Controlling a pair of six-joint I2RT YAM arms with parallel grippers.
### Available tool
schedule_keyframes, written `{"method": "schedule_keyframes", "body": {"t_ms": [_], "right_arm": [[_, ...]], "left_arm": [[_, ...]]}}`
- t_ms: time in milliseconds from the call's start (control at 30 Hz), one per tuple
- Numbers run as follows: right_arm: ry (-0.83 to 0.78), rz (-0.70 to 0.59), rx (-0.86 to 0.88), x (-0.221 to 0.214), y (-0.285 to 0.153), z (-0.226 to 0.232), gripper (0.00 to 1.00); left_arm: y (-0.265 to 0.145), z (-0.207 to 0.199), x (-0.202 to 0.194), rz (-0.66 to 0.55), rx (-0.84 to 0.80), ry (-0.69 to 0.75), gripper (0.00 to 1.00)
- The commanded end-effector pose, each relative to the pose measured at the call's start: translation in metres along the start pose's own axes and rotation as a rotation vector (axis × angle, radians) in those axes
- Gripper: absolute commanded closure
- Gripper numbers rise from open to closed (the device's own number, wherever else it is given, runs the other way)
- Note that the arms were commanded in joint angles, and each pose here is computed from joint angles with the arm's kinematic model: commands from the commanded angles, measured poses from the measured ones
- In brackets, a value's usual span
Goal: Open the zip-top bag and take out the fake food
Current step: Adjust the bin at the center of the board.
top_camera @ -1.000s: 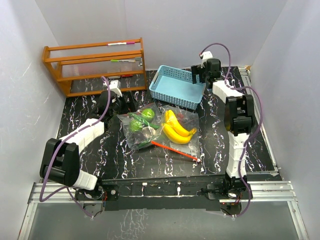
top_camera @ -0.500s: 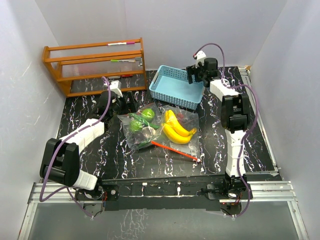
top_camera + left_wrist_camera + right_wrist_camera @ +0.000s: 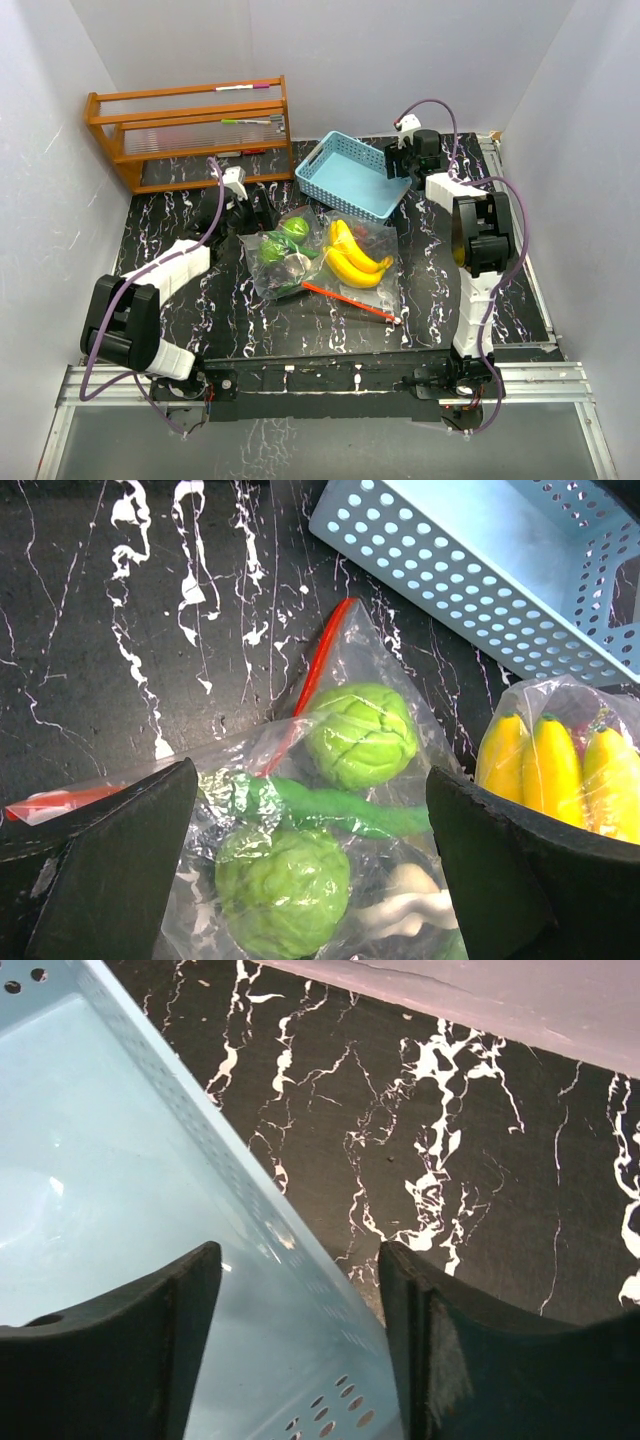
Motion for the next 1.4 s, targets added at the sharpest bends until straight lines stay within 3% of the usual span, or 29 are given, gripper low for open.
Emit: {"method": "schedule_keyframes", "body": {"t_ms": [0,267,467,533,633,733,1033,1200,1367], "right_arm": [[0.026,0.01,-0.019,0.007,-0.011,0.0,0.41],[0.093,0.095,-0.1,-0.008,-0.039,-0.001,0.67],[0.131,0.111,-0.283,-0.012,-0.077,-0.01,0.67],[0.136,0.098,-0.334,-0.007,-0.09,-0.012,0.6],[0.158,0.035,-0.274,0.01,-0.105,-0.005,0.31],[0.198,-0.018,-0.199,0.026,-0.11,0.013,0.23],[0.105,-0.065,-0.109,0.053,-0.088,0.12,0.12],[0.166,-0.083,0.042,0.055,-0.076,0.181,0.13],[0.153,0.014,0.082,0.043,-0.048,0.214,0.18]], "left_arm": [[-0.008,-0.006,0.002,-0.026,-0.03,0.006,0.03],[-0.015,-0.005,-0.001,-0.025,-0.027,0.013,0.03],[-0.015,-0.009,0.0,-0.023,-0.05,0.013,0.03],[-0.015,-0.01,-0.003,-0.018,-0.058,0.017,0.03],[-0.015,-0.011,-0.004,-0.018,-0.066,0.019,0.03],[-0.015,-0.013,-0.004,-0.018,-0.068,0.018,0.03],[-0.025,-0.018,0.006,-0.05,-0.057,0.053,0.03],[-0.029,-0.016,0.005,-0.055,-0.039,0.055,0.03],[-0.032,-0.014,0.003,-0.052,-0.021,0.058,0.03]]}}
Point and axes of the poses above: each gripper's point midway between its finger pads, its own y axis out along the fingers, its own z axis along the line the jaws close on, x = y × z, the point moved 9 cm from there along -y, back along the fingers, and after that the axes turned 1 degree about y, right-handed, at the moved point
